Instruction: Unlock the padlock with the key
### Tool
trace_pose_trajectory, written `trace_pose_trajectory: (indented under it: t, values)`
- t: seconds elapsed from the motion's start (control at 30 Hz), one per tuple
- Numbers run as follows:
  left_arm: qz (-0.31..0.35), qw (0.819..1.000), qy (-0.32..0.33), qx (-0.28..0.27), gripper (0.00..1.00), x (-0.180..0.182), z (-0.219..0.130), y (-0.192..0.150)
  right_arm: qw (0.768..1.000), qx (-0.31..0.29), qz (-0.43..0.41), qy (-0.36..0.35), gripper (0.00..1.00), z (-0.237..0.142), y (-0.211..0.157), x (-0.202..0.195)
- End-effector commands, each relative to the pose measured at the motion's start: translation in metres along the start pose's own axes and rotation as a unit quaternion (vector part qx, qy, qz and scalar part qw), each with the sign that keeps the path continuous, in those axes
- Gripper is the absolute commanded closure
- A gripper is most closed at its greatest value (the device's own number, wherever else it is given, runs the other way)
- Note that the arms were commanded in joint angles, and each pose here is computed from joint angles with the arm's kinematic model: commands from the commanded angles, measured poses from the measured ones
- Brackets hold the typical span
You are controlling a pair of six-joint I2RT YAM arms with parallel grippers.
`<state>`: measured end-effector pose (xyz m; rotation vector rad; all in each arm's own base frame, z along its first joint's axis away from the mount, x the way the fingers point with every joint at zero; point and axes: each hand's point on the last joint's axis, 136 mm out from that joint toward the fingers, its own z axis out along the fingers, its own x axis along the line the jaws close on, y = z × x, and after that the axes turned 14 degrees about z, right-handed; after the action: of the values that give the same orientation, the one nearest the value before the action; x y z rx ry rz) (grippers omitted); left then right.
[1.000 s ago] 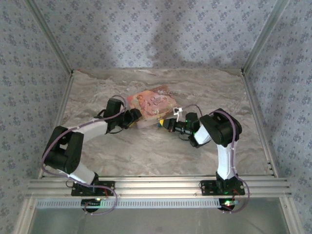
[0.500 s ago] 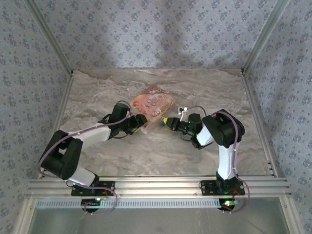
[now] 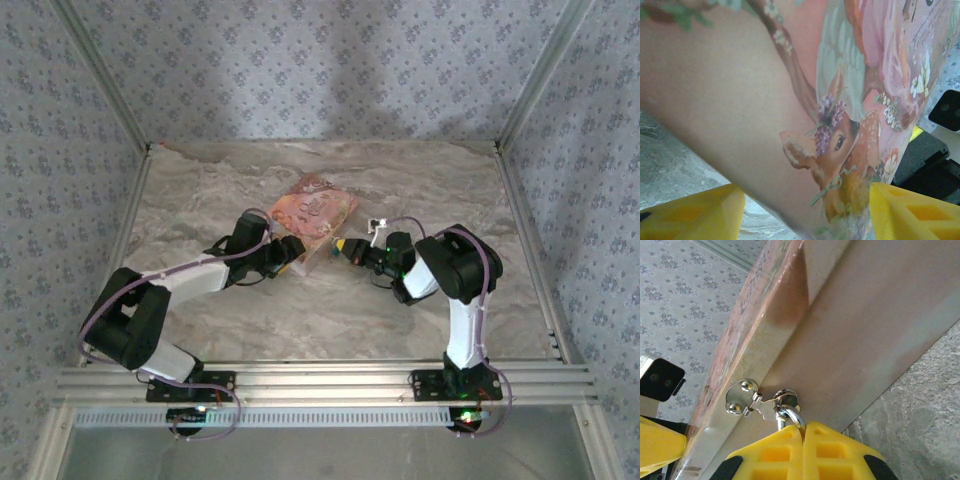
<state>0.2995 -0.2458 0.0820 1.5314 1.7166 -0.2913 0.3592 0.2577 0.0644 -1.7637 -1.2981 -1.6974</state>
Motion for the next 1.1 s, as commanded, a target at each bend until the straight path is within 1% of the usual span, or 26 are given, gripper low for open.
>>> trace_pose_trajectory:
  t: [0.0,0.3,0.43,0.57,0.87,1.07]
  values:
    - [-0.019,0.998,0.04,0.041,0.34,0.025,0.005,-0.027,0.998,-0.052,-0.013,0.029,1.0,0.002,0.033,0.026]
    - [-0.02,0.998,0.039,0.042,0.34,0.027,0.006,-0.029,0.998,-0.06,-0.006,0.028,1.0,0.004,0.043,0.028]
    - [-0.02,0.998,0.039,0.042,0.34,0.027,0.005,-0.029,0.998,-0.061,0.01,0.016,1.0,0.004,0.044,0.023]
    - [-0.019,0.998,0.036,0.042,0.34,0.025,0.005,-0.029,0.999,-0.035,0.035,0.007,1.0,0.01,0.04,0.024]
    - [-0.019,0.998,0.037,0.042,0.34,0.026,0.005,-0.03,0.996,0.002,0.087,-0.018,1.0,0.015,0.033,0.025]
    - [-0.019,0.998,0.038,0.042,0.34,0.027,0.005,-0.031,0.994,0.005,0.101,-0.027,1.0,0.019,0.036,0.024]
